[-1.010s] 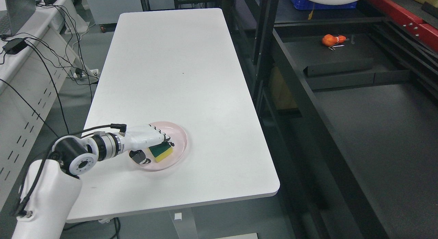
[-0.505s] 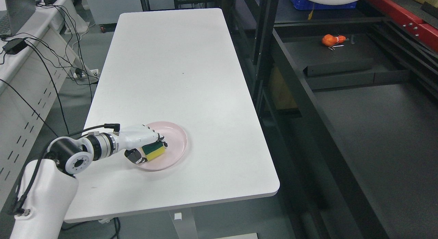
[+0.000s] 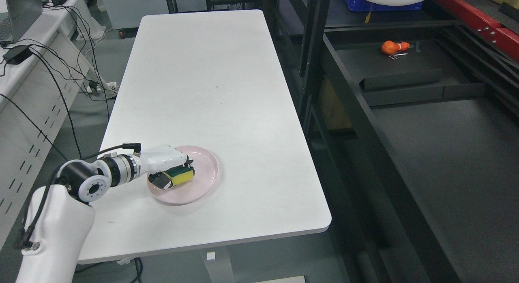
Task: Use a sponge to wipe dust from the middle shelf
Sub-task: 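Lift the sponge off the plate with the left hand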
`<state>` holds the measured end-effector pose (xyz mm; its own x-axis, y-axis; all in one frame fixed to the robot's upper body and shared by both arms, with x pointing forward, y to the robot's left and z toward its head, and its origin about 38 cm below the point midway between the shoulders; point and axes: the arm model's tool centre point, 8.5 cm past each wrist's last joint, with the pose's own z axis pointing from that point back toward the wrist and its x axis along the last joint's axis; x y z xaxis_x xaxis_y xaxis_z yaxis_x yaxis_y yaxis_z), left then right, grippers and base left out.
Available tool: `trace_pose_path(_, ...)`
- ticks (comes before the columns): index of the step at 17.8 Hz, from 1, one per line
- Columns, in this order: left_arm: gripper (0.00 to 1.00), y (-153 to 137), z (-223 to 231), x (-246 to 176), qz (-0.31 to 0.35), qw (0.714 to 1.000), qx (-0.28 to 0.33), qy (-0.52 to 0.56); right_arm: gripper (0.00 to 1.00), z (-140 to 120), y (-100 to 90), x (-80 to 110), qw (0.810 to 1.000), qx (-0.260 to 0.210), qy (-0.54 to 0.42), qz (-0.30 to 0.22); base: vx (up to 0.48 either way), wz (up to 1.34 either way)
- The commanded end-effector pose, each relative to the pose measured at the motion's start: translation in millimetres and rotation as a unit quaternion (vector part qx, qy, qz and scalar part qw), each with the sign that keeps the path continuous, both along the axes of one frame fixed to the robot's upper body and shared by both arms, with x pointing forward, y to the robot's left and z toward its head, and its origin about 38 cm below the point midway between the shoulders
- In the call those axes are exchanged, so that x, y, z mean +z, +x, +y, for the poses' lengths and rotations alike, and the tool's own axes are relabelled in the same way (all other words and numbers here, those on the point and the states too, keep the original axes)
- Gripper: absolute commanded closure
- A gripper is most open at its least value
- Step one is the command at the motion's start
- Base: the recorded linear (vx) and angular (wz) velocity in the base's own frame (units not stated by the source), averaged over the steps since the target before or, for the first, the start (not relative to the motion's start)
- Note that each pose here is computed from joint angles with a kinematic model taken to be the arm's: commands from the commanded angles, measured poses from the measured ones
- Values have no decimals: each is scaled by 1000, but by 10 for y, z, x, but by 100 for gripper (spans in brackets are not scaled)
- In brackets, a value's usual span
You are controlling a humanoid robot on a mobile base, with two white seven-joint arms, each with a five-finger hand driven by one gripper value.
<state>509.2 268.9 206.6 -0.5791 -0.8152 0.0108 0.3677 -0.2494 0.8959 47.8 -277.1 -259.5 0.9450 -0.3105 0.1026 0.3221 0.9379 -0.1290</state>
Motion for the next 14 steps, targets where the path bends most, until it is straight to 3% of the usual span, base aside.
trace_pose_path(1,80,97,-49,138,-12,998,7,-61,0,-102,-18,8,1000,-2,1,26,0,0)
trace_pose_path(5,83,145,-81,798,-94,992,-16,-83,0,-102,-18,8,1000,-2,1,26,0,0)
trace_pose_path(9,83,11,-141,1355,-169,981,-50,-80,0,-103,-18,8,1000,-2,0,26,0,0)
trace_pose_path(14,83,-130,-627,1656,-230,958,-140,-96,0,-102,-18,8,1000,-2,1,26,-21,-50)
